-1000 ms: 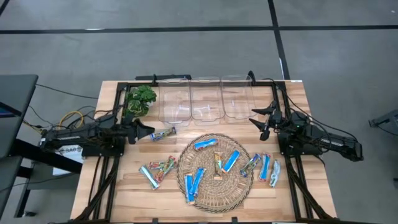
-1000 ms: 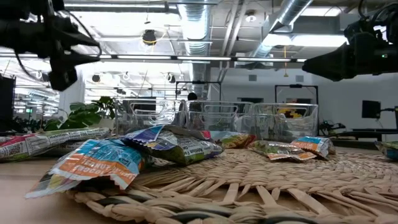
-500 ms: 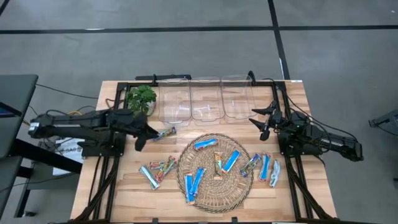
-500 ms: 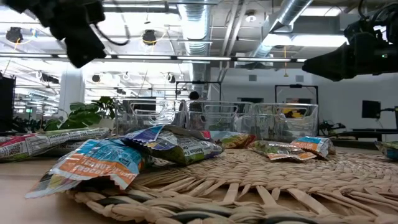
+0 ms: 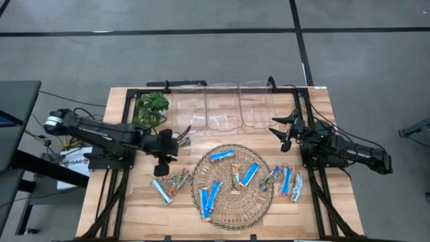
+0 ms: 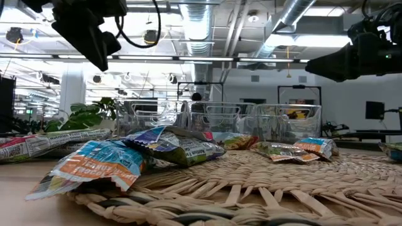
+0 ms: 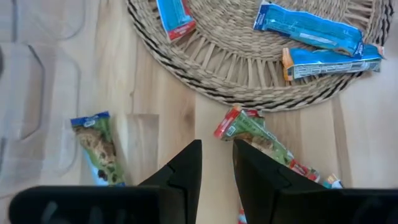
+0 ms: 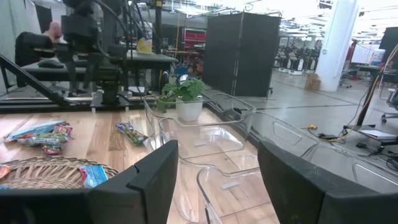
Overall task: Pick and place Granola Bars by type
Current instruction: Put the yellow granola bar into the middle transparent bin
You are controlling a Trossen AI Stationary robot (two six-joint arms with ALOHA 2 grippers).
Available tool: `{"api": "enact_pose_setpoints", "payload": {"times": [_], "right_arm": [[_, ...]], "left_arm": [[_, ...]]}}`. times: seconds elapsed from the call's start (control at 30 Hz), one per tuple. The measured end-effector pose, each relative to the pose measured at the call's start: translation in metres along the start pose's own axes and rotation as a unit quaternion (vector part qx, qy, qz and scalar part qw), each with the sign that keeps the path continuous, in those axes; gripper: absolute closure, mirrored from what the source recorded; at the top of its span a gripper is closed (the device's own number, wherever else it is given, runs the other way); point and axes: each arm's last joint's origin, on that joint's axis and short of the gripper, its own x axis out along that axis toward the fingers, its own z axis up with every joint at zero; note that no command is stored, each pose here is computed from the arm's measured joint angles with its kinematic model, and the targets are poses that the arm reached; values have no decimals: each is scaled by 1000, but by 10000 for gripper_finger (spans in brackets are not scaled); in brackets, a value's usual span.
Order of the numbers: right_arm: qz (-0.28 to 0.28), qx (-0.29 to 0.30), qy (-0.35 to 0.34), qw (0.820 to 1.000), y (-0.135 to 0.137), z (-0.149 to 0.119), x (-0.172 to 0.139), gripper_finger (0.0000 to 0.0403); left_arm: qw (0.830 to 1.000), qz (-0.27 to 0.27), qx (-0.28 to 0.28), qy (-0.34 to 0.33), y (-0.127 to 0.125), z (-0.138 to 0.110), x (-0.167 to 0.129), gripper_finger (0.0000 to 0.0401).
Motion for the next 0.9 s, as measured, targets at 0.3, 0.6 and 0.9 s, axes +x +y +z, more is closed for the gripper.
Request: {"api": "enact_pose_setpoints", "payload": {"times": [0.3,0.6,0.9], "right_arm": [[0,0,0,1000,0,0,0,188],[0,0,0,1000,0,0,0,188],[0,0,0,1000,0,0,0,188]], "left_arm": [[992,-20,59,112,-33,-18,22,319],[968,-60,98,224,-72,-46,33,292],[955,-91,158,234,-99,-60,33,242]]}}
